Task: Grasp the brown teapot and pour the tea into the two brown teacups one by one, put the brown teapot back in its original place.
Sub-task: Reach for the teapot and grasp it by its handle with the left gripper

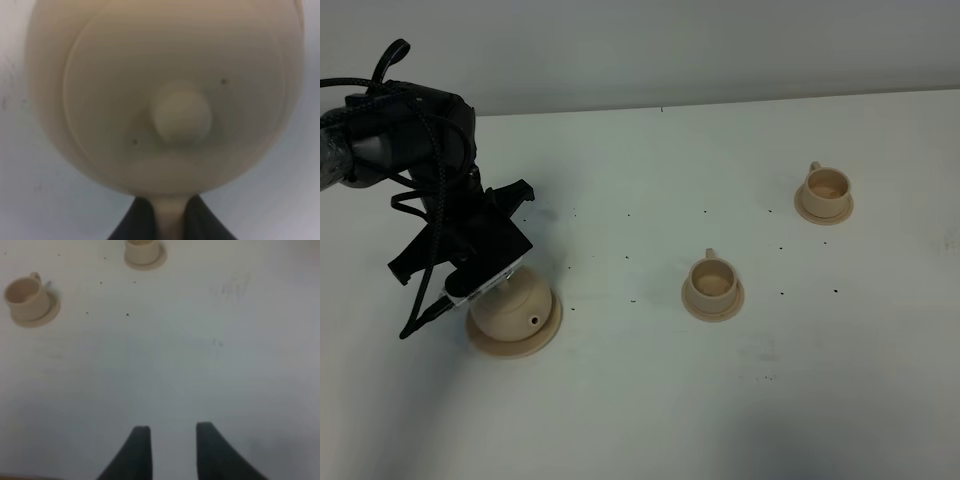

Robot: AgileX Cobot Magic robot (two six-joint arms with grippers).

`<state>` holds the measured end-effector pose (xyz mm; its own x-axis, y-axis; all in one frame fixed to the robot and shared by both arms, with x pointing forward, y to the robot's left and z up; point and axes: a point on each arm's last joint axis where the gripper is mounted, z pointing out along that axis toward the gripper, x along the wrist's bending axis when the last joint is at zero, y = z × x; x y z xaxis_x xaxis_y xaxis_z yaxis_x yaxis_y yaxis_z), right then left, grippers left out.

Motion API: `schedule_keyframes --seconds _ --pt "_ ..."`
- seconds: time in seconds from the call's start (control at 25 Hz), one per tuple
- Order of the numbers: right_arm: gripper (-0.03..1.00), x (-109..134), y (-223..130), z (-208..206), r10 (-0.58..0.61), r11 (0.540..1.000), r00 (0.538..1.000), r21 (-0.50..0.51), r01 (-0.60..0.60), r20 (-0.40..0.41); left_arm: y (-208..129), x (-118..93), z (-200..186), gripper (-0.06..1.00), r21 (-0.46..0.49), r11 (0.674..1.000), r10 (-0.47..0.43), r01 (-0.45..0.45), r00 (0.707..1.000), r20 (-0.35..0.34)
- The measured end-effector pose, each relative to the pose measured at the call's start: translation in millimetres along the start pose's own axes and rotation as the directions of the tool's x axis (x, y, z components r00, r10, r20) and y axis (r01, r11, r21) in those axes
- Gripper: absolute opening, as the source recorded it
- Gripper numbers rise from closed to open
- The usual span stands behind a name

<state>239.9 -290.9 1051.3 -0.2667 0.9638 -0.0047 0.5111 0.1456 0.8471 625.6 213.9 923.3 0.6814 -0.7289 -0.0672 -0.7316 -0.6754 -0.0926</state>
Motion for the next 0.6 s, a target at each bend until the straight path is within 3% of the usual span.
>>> schedule_keyframes --seconds 0.6 --pt "0.24 0.0 0.0 0.0 0.000 1.000 1.000 0.000 0.000 0.000 0.0 -2.2 -7.4 0.12 -0.028 0.995 -0.093 0.092 0.995 -0.024"
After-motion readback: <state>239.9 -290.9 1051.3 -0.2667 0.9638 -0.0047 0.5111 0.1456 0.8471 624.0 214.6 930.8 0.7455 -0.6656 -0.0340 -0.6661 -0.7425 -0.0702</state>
